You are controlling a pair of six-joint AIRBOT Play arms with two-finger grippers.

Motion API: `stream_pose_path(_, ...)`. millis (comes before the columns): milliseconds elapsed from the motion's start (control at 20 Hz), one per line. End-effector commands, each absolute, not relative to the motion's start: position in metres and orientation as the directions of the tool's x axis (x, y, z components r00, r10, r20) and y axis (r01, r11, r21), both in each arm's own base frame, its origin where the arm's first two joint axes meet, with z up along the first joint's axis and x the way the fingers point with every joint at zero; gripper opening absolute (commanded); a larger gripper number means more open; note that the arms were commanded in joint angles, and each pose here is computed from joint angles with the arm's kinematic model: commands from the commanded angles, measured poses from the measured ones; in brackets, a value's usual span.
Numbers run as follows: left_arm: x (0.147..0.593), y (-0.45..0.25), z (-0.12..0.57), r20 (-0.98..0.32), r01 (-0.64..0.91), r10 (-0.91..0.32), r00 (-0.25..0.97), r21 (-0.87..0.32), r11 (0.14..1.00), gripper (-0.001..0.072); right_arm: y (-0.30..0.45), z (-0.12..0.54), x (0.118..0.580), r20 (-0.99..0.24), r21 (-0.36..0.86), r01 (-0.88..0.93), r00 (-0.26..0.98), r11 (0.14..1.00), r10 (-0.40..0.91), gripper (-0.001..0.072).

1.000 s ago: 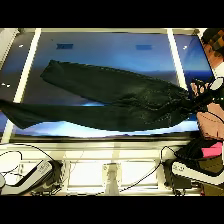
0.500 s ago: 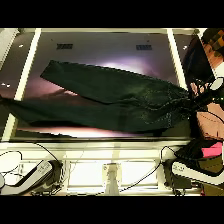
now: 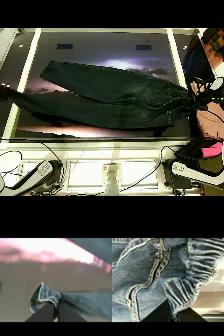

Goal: Fold the clothes and pants, and hang the long-sleeved shirts on hangers.

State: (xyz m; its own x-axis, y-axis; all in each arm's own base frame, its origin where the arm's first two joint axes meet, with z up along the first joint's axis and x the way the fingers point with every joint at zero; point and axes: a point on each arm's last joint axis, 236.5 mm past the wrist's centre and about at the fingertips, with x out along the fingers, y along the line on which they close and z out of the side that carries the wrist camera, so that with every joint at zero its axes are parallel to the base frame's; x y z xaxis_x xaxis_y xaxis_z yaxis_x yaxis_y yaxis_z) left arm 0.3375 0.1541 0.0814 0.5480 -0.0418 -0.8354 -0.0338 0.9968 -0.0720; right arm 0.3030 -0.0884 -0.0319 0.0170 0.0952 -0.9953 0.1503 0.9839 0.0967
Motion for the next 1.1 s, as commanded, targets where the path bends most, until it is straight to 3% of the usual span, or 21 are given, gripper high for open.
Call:
stream_pose_path(0,0.257,0.163,0.023,-0.979,-0.029,0.002,0.206,-0.004,1.000,0.0028,-0.090,-0.031,0.308,-0.995,0.095,0.149,0.039,0.984,0.090,0.0039)
stream_pose_path(150,0.198,0.141,-0.022,-0.996,-0.027,-0.085,-0.026,-0.084,0.996,0.0028,-0.090,-0.031,0.309,-0.995,0.094,0.149,0.041,0.984,0.089,0.0039)
stream_pose_path(350,0.148,0.121,-0.052,-0.969,-0.030,-0.143,-0.203,-0.139,0.990,0.0031,-0.091,-0.032,0.308,-0.995,0.091,0.144,0.040,0.985,0.086,0.0039)
stream_pose_path(400,0.144,0.125,-0.053,-0.968,-0.025,-0.124,-0.219,-0.122,0.992,0.0076,-0.091,-0.032,0.308,-0.996,0.090,0.144,0.040,0.985,0.085,0.0038)
stream_pose_path(450,0.143,0.131,-0.052,-0.969,-0.023,-0.103,-0.223,-0.101,0.995,0.0216,-0.091,-0.032,0.308,-0.996,0.090,0.144,0.040,0.985,0.085,0.0039)
stream_pose_path(500,0.146,0.138,-0.052,-0.974,-0.052,-0.076,-0.212,-0.067,0.996,0.0374,-0.091,-0.032,0.308,-0.996,0.090,0.144,0.040,0.985,0.085,0.0039)
stream_pose_path(550,0.151,0.143,-0.051,-0.980,-0.080,-0.058,-0.191,-0.043,0.996,0.0452,-0.091,-0.032,0.308,-0.996,0.090,0.144,0.040,0.985,0.085,0.0039)
stream_pose_path(750,0.171,0.172,-0.034,-0.996,-0.131,0.006,-0.090,0.018,0.991,0.0460,-0.091,-0.032,0.308,-0.996,0.090,0.144,0.038,0.985,0.085,0.0039)
stream_pose_path(1050,0.233,0.213,-0.001,-0.972,-0.263,0.089,0.219,0.029,0.964,0.0490,-0.095,-0.031,0.278,-0.994,0.054,0.132,-0.087,0.990,0.066,0.0038)
